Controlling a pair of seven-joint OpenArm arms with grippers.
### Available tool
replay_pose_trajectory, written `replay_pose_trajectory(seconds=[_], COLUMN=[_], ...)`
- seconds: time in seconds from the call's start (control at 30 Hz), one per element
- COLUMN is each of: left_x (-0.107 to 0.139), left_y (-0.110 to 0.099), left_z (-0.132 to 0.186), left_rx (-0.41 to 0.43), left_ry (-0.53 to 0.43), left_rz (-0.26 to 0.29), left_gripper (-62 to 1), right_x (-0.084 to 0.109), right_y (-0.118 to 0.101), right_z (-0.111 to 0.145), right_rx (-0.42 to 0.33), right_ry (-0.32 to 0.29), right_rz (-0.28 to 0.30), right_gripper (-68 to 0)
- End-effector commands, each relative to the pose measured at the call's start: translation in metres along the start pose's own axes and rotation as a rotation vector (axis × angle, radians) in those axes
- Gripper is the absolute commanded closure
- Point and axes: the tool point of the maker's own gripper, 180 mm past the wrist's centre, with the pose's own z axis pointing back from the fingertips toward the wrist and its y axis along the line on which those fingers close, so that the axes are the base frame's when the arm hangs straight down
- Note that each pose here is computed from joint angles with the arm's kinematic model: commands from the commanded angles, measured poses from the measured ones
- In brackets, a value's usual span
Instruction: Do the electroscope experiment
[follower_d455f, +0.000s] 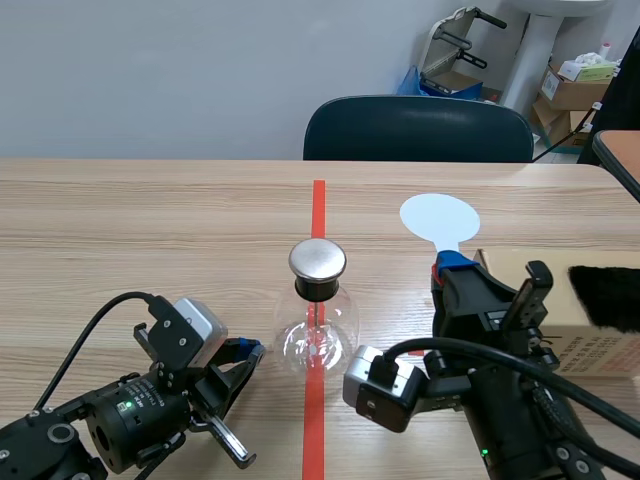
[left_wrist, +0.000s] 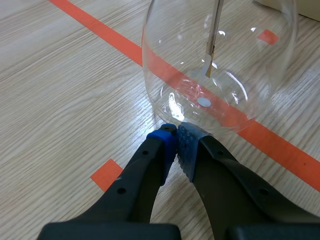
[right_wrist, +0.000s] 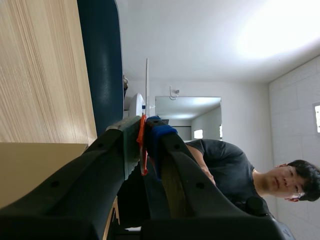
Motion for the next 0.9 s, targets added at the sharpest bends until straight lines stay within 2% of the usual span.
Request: replay_pose_trajectory(seconds=[0.0, 0.1, 0.2, 0.67, 0.73, 0.87], left_x=[0.011, 0.011, 0.011, 0.012, 0.012, 0.012], left_y=[0.002, 0.002, 0.002, 0.003, 0.003, 0.003], left_z=[-0.002, -0.002, -0.002, -0.002, -0.002, -0.002], left_rx=[0.004, 0.004, 0.004, 0.005, 0.005, 0.005], left_ry=[-0.039, -0.039, -0.040, -0.044, -0.044, -0.044], left_rz=[0.001, 0.001, 0.001, -0.001, -0.001, -0.001], left_gripper=[-4.4, -4.4, -4.4, -4.4, -4.4, -4.4], right_x=[-0.002, 0.002, 0.010, 0.070, 0.074, 0.076], right_y=[-0.009, -0.009, -0.009, -0.008, -0.008, -0.008], right_z=[-0.004, -0.004, -0.003, 0.011, 0.013, 0.015], right_rx=[-0.035, -0.035, -0.035, -0.033, -0.033, -0.032], right_ry=[-0.004, -0.024, -0.070, -0.413, -0.441, -0.454], right_rz=[0.008, 0.008, 0.009, 0.015, 0.015, 0.017], right_gripper=[-1.7, -1.7, -1.7, -1.7, -1.7, -1.7])
